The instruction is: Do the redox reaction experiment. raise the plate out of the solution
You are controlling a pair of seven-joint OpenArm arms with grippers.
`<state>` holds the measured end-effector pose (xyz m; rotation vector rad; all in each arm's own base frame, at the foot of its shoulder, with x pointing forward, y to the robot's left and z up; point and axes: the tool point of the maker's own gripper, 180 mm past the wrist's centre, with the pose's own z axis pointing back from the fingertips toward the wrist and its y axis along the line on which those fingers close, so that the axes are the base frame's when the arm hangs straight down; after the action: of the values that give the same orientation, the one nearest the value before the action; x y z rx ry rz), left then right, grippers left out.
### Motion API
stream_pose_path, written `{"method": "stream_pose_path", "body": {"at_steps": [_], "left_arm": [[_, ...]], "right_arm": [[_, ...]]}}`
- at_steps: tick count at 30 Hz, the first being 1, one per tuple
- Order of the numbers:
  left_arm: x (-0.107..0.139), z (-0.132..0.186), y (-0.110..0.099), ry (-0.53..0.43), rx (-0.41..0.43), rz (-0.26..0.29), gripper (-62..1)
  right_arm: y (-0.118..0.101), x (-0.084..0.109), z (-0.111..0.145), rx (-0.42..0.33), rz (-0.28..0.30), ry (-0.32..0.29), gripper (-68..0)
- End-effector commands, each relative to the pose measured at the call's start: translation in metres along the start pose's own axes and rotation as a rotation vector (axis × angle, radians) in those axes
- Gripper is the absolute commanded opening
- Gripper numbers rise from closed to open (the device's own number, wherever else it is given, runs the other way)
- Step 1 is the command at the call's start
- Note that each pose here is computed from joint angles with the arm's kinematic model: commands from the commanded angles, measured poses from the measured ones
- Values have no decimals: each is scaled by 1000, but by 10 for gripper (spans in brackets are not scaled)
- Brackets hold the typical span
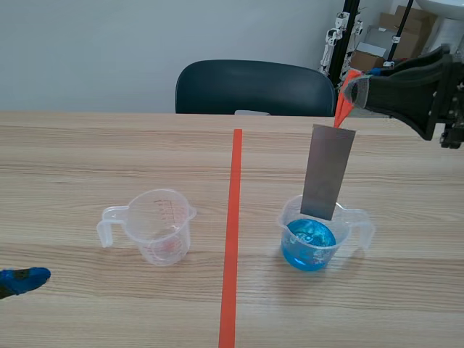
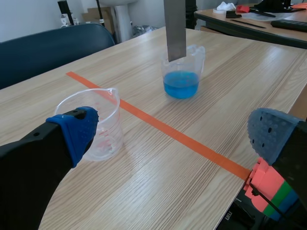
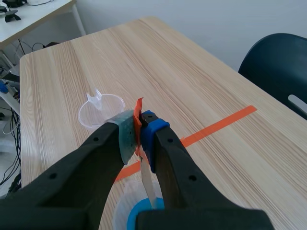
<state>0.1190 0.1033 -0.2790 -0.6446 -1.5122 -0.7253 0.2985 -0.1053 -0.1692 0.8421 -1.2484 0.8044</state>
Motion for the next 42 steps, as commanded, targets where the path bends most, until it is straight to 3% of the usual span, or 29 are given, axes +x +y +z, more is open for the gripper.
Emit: {"method": "stream_pose_path", "body": {"at_steps": [1, 3, 5, 11, 17, 21, 24, 37, 42], "left_arm": [[7, -9, 6, -41, 15, 3, -86], [8, -16, 10, -53, 14, 3, -208], [12, -22, 14, -76, 11, 0, -281], [17, -38, 22, -108, -14, -24, -371], [10, -64, 26, -71, -52, -58, -526], [15, -78, 26, -98, -78, -72, -539], [9, -89, 27, -60, -97, -85, -571], [9, -132, 24, -29, -186, -129, -571], [17, -145, 34, -44, -166, -109, -571]], "right_arm": [[1, 21, 3, 13, 29, -41, -673], [3, 24, 4, 18, 31, -40, -673], [5, 28, 5, 25, 42, -44, -673], [9, 43, 11, 37, 70, -78, -673], [14, 53, 15, 49, 92, -89, -673], [18, 62, 19, 61, 109, -96, -673], [20, 72, 23, 62, 101, -113, -673], [27, 91, 31, 70, 102, -119, -673], [28, 91, 32, 70, 105, -115, -673]]}}
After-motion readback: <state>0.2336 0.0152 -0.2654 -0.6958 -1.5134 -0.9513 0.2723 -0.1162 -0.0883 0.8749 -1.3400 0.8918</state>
